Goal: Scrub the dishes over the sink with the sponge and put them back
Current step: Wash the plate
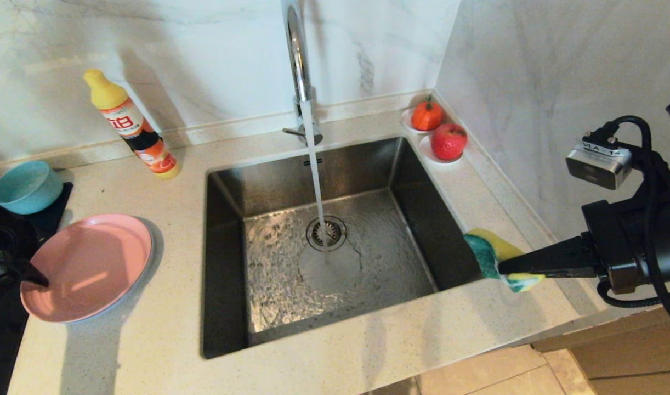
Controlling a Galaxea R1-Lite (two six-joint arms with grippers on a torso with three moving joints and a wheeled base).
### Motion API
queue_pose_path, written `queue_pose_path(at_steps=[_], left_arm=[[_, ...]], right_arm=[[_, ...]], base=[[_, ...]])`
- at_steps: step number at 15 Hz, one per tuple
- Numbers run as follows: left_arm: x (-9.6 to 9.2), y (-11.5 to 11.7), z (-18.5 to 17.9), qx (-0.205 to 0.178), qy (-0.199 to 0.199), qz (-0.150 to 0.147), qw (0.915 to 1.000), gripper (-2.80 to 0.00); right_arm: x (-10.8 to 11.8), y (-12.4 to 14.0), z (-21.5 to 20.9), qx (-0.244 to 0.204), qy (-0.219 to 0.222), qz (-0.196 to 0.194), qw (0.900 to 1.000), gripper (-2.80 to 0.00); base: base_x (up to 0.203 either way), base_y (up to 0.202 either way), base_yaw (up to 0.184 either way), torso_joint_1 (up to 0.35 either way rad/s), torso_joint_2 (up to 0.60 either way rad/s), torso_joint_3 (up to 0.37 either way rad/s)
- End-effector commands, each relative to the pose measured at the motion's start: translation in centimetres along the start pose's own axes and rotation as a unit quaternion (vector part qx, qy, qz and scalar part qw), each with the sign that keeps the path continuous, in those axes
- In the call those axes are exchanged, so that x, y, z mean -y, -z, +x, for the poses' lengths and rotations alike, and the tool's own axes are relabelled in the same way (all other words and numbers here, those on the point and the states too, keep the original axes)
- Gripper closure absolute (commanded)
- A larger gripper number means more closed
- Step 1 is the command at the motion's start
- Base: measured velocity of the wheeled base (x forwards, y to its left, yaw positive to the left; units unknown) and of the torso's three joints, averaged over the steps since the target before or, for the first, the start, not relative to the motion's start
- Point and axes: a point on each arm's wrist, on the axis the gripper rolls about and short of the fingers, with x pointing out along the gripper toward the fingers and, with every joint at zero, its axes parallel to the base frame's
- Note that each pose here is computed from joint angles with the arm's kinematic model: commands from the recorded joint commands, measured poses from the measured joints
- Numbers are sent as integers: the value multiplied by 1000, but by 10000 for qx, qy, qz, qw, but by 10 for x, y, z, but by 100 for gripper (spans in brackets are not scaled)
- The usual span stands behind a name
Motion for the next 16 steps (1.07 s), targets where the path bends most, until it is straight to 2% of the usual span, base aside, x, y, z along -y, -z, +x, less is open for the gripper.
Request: queue_pose_path(at_steps=[1,5,16], left_arm=[[0,-2,-2,-68,20,-20,10000,-280],[3,-5,-9,-210,306,-111,9992,-280],[2,-5,-6,-258,282,-110,9992,-280]], right_arm=[[0,0,1,-34,-15,19,10000,0],[1,1,1,-37,-6,33,10000,0],[0,-1,0,54,-55,-23,10000,0]], base=[[0,0,0,0,0,0],[0,0,0,0,0,0],[0,0,0,0,0,0]])
